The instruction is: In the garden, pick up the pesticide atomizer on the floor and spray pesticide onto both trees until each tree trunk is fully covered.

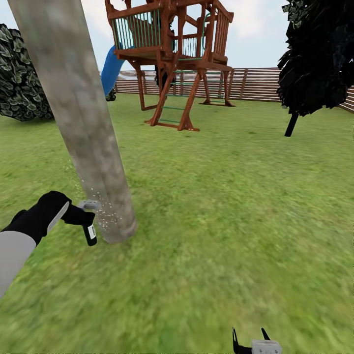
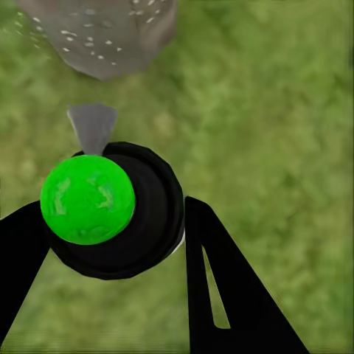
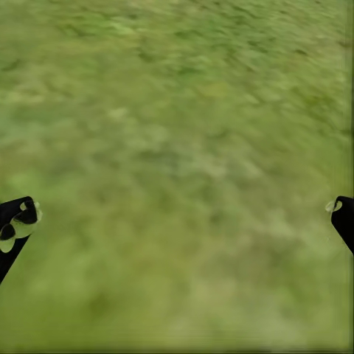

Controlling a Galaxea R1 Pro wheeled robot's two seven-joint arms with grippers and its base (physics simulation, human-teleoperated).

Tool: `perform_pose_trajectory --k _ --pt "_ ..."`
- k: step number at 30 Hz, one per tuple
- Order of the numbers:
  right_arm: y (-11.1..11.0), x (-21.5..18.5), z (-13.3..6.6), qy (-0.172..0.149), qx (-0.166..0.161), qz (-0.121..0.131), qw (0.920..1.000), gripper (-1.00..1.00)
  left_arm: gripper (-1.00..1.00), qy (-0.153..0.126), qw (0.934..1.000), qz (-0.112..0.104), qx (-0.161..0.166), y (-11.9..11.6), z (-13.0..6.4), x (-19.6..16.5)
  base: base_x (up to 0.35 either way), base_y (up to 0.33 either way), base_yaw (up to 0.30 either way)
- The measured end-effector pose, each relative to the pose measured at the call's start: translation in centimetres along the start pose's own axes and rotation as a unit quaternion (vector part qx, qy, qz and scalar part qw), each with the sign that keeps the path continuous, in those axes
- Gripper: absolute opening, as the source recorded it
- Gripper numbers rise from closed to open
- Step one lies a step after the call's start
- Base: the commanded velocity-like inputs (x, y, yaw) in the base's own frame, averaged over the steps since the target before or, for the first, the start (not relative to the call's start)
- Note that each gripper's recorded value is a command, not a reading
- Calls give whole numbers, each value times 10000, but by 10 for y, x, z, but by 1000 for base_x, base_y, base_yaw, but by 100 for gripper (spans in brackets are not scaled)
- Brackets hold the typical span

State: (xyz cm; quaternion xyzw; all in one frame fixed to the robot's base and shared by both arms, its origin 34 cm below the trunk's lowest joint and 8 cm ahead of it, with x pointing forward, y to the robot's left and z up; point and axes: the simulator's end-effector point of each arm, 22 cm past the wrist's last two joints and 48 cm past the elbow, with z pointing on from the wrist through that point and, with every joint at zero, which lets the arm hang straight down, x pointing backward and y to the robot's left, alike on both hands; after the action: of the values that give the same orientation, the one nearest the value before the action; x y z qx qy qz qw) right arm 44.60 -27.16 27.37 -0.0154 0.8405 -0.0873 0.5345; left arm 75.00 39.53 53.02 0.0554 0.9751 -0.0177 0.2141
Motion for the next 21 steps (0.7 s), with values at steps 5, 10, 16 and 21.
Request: perform_pose_trajectory --k 5,10,16,21 --pt "0 0 0 -5 1 3 10000 100 -100 -239 9997 -42 -2 2 -18 -29 -1 -1 0" --pt "0 0 0 -5 -1 2 10000 100 -100 -541 9984 -96 -138 20 -48 -63 0 0 0" --pt "1 0 0 -3 -4 8 10000 100 -100 -500 9986 -128 -147 26 -47 -58 0 0 116" --pt "1 0 0 -4 -4 10 10000 100 -100 -510 9985 -136 -147 26 -48 -58 0 0 224"
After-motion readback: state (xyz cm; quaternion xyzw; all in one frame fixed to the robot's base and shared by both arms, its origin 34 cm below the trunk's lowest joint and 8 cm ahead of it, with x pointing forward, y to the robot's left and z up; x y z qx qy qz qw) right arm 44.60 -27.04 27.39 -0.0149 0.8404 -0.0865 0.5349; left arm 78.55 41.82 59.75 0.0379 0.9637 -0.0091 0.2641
